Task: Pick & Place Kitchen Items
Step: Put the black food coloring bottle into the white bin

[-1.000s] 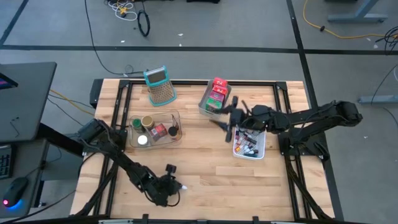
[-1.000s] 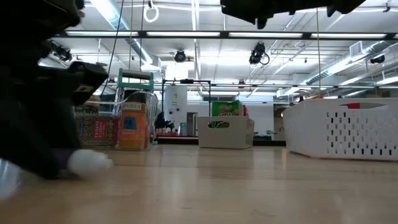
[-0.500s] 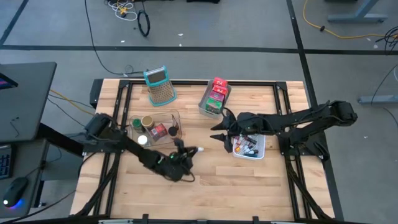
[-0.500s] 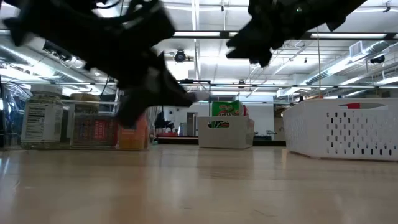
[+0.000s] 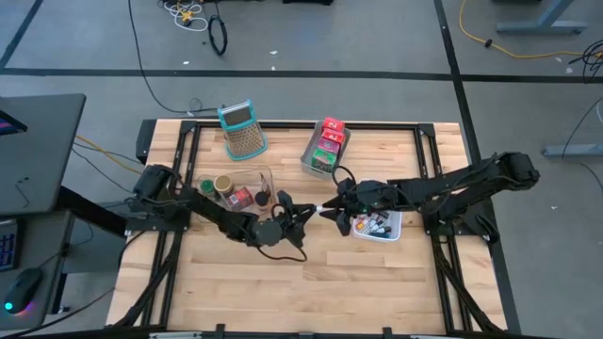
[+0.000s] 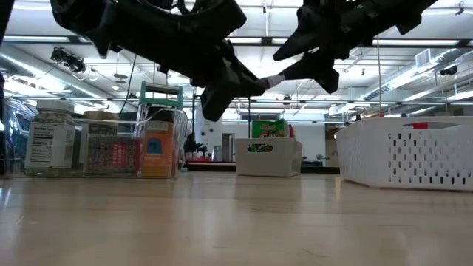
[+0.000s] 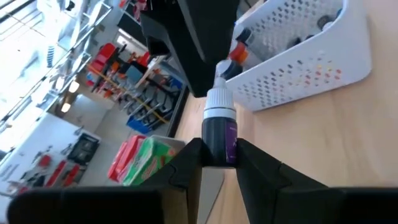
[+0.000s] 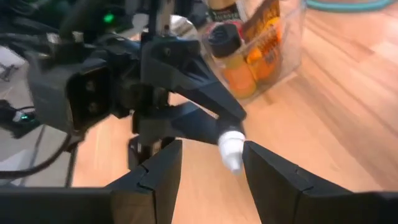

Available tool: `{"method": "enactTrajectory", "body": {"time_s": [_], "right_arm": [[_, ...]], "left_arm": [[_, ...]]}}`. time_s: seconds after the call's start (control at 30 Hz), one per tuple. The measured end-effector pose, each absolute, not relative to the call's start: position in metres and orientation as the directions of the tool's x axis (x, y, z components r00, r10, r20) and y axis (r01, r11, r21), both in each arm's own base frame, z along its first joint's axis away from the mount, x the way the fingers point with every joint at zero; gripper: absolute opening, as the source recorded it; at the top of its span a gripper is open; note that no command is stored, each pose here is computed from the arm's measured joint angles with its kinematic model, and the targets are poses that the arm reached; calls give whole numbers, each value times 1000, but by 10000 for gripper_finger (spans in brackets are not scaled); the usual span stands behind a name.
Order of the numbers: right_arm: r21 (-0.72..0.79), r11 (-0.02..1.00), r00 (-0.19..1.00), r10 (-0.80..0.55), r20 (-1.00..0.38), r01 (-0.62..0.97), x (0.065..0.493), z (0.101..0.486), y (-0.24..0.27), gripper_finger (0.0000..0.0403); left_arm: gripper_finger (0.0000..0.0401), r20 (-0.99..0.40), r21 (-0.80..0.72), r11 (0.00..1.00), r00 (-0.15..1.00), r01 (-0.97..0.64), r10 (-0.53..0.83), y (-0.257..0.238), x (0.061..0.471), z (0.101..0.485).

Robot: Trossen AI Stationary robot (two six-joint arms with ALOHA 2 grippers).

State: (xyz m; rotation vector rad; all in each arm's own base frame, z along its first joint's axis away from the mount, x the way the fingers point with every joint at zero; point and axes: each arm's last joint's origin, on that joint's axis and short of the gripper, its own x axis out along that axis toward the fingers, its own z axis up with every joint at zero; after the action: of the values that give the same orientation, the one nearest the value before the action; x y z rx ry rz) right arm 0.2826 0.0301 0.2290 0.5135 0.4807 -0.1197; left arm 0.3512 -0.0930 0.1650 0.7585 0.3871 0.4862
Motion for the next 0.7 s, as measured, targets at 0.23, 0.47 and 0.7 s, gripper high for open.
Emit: {"method": "enactTrajectory", "body": {"time_s": [0.23,0.47,0.7], "right_arm": [[423,865,875,-38,-483,271,283,224,36,181],[407,863,874,-79,-480,301,284,224,34,181],[400,866,873,-78,-481,298,284,224,35,178]], "left_arm": [[97,-135,707,643,837,-294,530,-89,354,169],[98,-135,700,657,851,-281,508,-89,354,170],[98,-124,688,663,853,-294,507,-84,357,171]]}}
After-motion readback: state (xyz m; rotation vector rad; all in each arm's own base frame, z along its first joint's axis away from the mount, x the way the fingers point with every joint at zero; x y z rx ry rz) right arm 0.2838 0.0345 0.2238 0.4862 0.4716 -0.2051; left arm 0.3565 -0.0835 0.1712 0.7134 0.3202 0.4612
